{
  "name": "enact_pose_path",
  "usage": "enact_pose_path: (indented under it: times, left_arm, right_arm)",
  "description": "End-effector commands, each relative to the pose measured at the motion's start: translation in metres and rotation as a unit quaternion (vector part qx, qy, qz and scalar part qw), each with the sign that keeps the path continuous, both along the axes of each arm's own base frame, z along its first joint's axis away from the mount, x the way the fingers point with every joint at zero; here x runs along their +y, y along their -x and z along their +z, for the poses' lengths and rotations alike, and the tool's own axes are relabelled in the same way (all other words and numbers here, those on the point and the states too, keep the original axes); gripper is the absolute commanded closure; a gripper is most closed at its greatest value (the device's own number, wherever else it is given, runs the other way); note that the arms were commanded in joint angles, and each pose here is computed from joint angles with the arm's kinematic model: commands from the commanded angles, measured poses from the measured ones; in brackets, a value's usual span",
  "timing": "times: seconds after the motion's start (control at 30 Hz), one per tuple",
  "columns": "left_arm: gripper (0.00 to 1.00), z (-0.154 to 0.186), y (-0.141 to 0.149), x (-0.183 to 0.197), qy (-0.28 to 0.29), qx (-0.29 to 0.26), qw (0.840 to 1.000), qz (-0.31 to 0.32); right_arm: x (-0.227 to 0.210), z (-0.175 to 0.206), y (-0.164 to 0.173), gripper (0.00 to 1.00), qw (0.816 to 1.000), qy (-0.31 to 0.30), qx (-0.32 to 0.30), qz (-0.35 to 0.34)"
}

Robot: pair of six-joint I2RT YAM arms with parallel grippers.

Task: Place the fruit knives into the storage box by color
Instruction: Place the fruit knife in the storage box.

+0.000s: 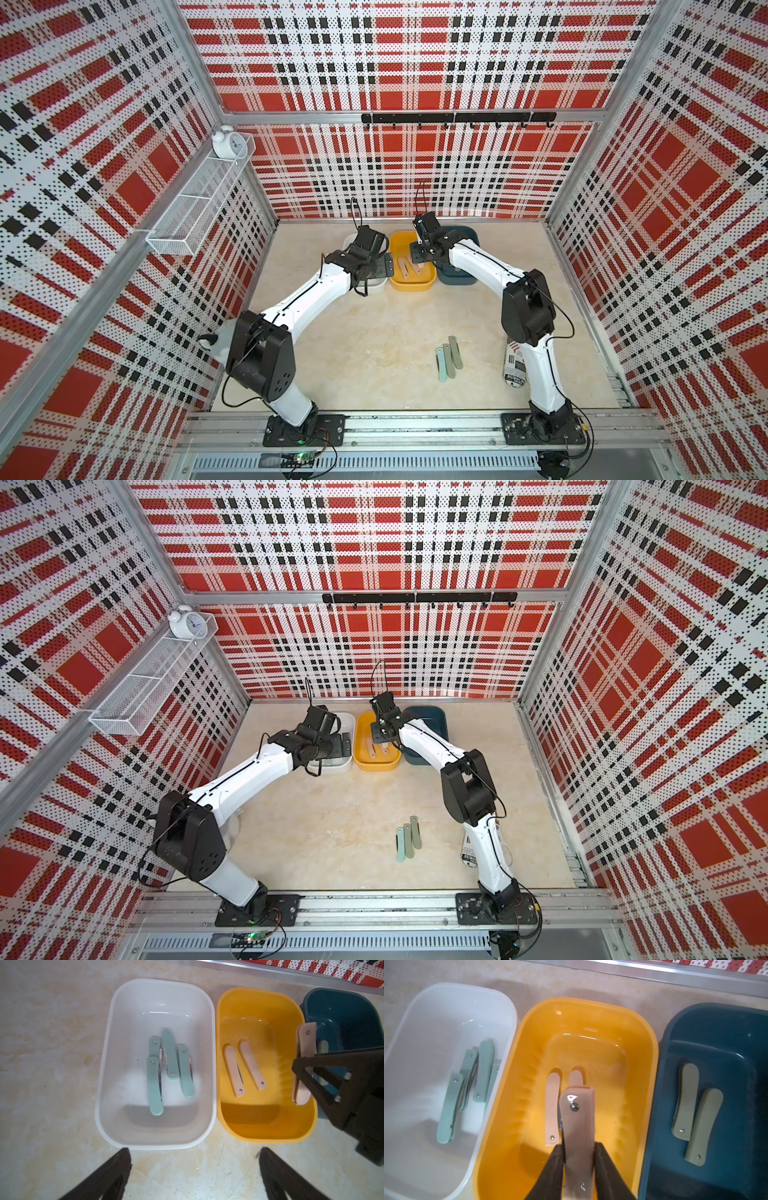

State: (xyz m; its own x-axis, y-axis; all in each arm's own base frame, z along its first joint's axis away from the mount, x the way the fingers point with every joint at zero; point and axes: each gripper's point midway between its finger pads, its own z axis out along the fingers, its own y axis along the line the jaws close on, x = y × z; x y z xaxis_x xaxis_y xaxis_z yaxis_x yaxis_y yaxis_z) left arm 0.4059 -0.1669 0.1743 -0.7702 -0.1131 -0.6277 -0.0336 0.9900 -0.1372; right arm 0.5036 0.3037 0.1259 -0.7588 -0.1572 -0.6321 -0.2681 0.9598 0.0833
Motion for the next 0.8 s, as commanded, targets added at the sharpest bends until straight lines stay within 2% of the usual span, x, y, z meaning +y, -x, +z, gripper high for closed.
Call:
enact_pose_path:
  times: [0.0,0.47,0.63,0.77]
  left_arm:
    - [0.02,-0.006,0.0,-0.004,0.0,0.004,1.0,-0.002]
    - [0.02,-0.007,0.007,-0.005,-0.007,0.003,1.0,-0.003]
    - [0.02,-0.008,0.012,-0.005,-0.01,0.003,1.0,-0.003]
    - [0.02,-0.006,0.015,-0.006,-0.009,0.001,1.0,-0.006]
  right_arm:
    - [0.007,-0.006,-0.009,0.7,1.0,0.001,-0.001,0.015]
    - [0.016,-0.06,-0.013,0.68,0.999,0.007,0.036,0.024]
    - [0.018,-0.061,-0.014,0.66,0.999,0.003,0.034,0.024]
    - [0.019,-0.043,-0.016,0.63,0.999,-0.002,0.02,0.026]
